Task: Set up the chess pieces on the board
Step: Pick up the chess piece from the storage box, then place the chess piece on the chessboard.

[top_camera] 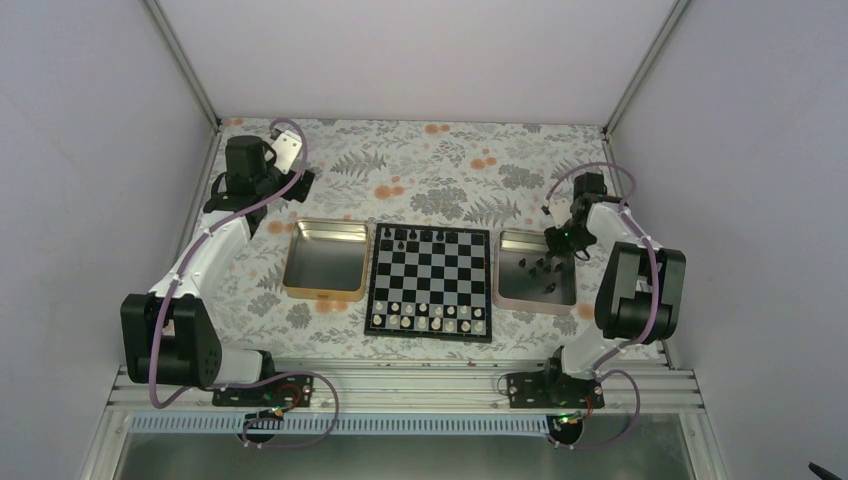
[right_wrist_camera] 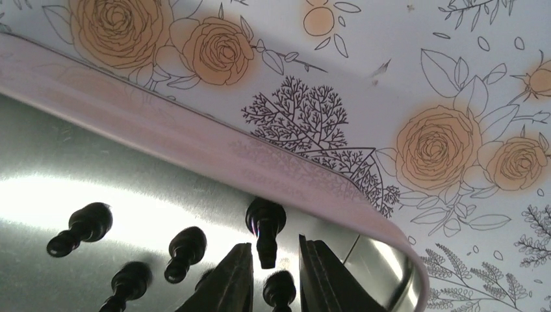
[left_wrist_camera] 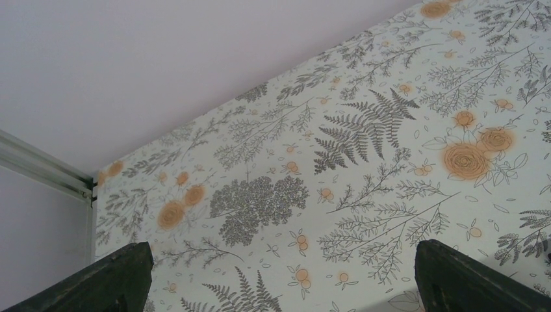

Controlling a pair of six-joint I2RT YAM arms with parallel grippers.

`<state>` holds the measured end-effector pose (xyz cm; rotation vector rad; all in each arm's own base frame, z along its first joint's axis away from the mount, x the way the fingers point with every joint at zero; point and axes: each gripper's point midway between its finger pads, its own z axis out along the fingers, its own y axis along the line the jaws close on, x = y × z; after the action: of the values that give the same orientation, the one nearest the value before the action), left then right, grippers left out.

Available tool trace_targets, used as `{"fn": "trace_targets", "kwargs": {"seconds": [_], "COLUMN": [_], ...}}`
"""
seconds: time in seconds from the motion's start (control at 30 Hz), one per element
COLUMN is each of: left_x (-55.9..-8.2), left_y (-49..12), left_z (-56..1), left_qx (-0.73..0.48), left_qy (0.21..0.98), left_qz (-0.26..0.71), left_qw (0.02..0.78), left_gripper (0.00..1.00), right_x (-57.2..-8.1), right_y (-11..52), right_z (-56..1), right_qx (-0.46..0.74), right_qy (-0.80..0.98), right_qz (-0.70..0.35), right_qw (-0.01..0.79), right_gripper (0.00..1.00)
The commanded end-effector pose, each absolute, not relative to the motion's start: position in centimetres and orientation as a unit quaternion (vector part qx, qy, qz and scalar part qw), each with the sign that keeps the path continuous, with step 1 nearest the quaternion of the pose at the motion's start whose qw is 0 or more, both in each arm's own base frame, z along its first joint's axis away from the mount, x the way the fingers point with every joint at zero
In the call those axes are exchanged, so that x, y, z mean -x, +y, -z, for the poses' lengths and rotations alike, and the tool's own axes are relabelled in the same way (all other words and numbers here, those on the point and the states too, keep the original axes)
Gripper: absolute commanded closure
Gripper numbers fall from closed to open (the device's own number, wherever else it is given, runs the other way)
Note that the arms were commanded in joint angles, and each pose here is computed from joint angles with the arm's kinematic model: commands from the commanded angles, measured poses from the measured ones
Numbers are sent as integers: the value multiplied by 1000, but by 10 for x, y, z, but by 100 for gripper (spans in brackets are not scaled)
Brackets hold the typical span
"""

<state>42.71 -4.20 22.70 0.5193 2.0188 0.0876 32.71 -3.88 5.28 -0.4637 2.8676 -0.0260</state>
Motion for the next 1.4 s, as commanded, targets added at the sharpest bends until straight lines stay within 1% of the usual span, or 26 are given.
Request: {"fn": "trace_targets", "kwargs": {"seconds": [0.0, 0.1, 0.33, 0.53, 0.63, 0.73, 0.87, 0.93, 1.0, 1.2, 1.37], "left_x": [-430, -430, -430, -430, -430, -429, -430, -430, -430, -429, -430], "left_y": [-46, -45, -45, -44, -44, -45, -45, -45, -45, -45, -45], "left_z": [-229, -228, -227, -227, -227, -227, -227, -227, -226, -229, -229], "left_qx": [-223, -222, -222, -220, -220, -221, -221, -222, -222, -221, -220], "left_qy": [832, 833, 834, 834, 834, 834, 834, 834, 834, 832, 832], "left_qz": [-31, -32, -33, -35, -35, -35, -32, -32, -32, -33, -32], "left_qw": [507, 506, 504, 504, 504, 505, 505, 505, 504, 508, 508], "left_gripper": [0, 0, 0, 0, 0, 0, 0, 0, 0, 0, 0], "right_x": [-339, -339, -342, -343, -339, -338, -343, -354, -363, -396, -406], "right_y": [-43, -44, -44, -41, -39, -31, -3, 20, 42, 108, 153], "right_z": [-50, -40, -35, -42, -53, -86, -129, -149, -157, -149, -126], "right_qx": [145, 144, 147, 150, 153, 165, 204, 234, 262, 333, 378], "right_qy": [981, 982, 982, 980, 981, 976, 967, 957, 948, 924, 907], "right_qz": [11, 7, 7, 1, -2, -2, -19, -29, -43, -72, -90], "right_qw": [132, 119, 120, 127, 120, 139, 154, 172, 178, 174, 165], "right_gripper": [79, 79, 79, 92, 94, 94, 94, 94, 93, 92, 92]}}
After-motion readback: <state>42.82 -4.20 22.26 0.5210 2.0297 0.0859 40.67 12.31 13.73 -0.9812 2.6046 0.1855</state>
